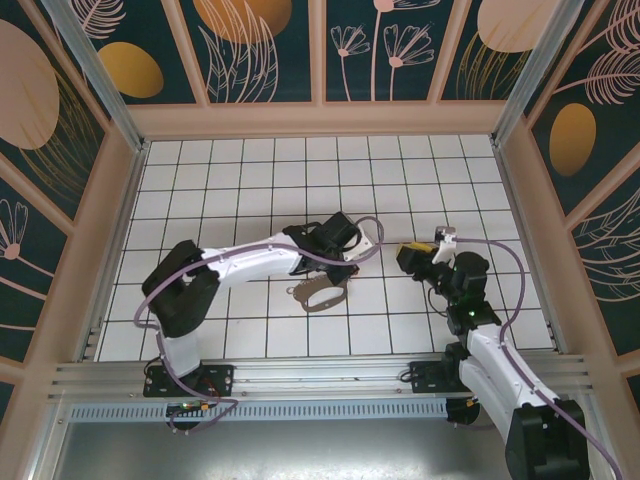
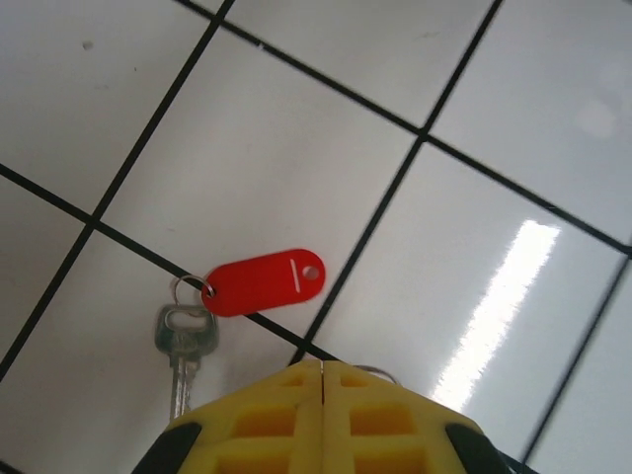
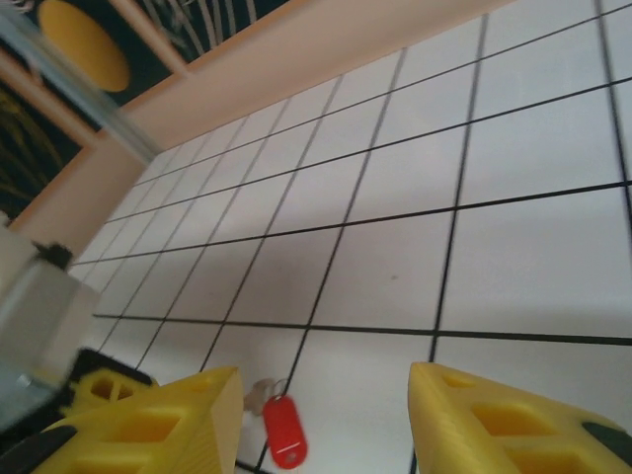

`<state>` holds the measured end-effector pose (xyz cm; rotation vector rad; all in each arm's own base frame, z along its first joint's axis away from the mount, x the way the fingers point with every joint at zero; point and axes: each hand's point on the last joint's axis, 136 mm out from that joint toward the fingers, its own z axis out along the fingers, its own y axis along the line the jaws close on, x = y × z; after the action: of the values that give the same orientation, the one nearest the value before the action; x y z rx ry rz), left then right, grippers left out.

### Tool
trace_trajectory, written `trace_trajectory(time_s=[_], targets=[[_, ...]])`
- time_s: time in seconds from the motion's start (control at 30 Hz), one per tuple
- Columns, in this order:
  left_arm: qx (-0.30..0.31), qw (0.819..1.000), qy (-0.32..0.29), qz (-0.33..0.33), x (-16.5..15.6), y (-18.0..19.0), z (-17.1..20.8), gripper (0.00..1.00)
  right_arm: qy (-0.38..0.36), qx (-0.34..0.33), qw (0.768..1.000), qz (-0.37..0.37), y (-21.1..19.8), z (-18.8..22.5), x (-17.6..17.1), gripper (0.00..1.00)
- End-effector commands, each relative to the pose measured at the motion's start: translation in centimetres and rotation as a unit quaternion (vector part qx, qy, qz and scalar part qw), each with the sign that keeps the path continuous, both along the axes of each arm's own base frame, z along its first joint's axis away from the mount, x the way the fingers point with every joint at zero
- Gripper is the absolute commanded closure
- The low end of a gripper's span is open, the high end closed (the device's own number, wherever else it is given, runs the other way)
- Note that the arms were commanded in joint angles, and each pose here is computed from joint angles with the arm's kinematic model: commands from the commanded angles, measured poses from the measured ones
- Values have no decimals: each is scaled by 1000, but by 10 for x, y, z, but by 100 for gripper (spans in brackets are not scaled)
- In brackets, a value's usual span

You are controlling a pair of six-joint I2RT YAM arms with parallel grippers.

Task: Put the keys on the keyring

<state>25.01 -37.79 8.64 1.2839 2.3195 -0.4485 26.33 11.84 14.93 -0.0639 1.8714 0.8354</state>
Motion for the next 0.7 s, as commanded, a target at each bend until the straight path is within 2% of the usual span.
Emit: trace_trajectory(time_s=[0.0,0.17,0.33,0.5,0.67], targets=[[-49,999,-2,-20,-10,-1,27,100,-48,43,995,75,21,19,-22,53],[-116,993,-22,-25,-14,16,60,100,-98,68,983,139,41,37,-45,51],[-191,979,-59,-43,-23,29,99,100,-148,76,966,199,63,52,-64,52],[-232,968,-77,-56,-37,40,103,100,-176,69,948,256,87,57,-74,53],[-268,956,-99,-61,-44,47,111,100,-183,79,935,294,101,64,-69,54]])
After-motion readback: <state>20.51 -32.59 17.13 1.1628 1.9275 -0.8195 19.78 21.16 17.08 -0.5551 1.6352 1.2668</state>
